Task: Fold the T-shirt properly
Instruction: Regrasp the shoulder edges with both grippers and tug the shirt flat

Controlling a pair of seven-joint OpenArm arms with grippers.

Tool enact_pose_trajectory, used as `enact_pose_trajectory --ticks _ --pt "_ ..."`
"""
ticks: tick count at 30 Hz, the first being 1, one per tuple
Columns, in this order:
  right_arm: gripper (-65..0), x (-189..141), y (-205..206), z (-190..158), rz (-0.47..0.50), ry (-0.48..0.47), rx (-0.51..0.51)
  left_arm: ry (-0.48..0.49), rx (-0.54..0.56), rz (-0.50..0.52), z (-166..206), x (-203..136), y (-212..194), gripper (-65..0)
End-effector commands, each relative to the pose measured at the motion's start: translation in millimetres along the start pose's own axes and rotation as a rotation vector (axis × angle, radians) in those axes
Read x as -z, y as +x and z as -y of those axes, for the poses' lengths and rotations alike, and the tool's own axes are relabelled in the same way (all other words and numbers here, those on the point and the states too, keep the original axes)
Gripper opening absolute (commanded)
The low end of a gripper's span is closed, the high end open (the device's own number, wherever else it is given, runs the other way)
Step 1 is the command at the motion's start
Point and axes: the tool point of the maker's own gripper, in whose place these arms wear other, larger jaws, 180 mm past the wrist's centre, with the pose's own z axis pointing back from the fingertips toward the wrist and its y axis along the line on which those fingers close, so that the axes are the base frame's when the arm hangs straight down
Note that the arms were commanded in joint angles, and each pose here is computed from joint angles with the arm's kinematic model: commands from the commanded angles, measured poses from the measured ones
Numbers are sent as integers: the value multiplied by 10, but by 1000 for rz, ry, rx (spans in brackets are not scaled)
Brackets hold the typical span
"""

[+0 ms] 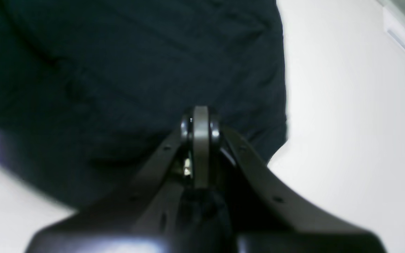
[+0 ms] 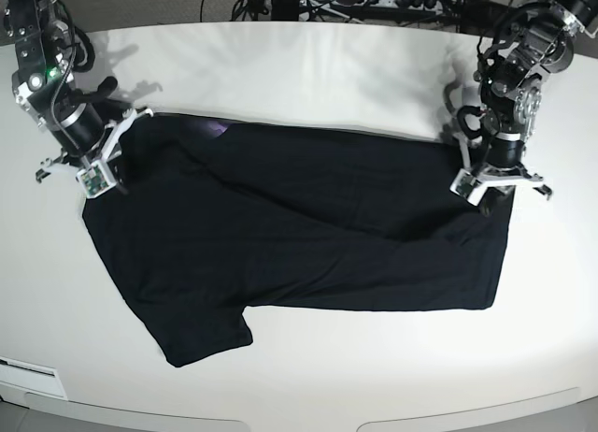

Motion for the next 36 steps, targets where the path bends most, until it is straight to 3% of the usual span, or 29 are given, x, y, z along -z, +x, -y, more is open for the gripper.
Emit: enact_pose_trajectory --ticks 1,7,10,13,17,25,32,36 --pt "-650 -29 25 29 14 -3 -13 10 -1 28 -101 43 73 -650" --pt "-650 107 -519 -103 -119 54 55 -210 -97 -60 287 317 -51 -650" --pt "-650 142 -1008 -265 -275 112 100 -353 -69 -158 580 276 -281 -650" --pt "-650 103 -1191 -264 -361 110 107 -410 -23 -244 674 186 -427 -650" --pt "-650 -50 -1171 -224 -388 88 73 -466 25 -308 792 -53 -476 -650" --pt "-650 -613 -1136 -352 -394 93 31 -692 32 -296 1156 -885 -517 -650" --pt "-650 -926 -1275 -310 -430 120 95 -757 135 -384 1262 -1333 -894 -650" --pt "-650 -958 -1269 -219 -427 95 107 -696 210 -385 1195 -1325 -986 -650"
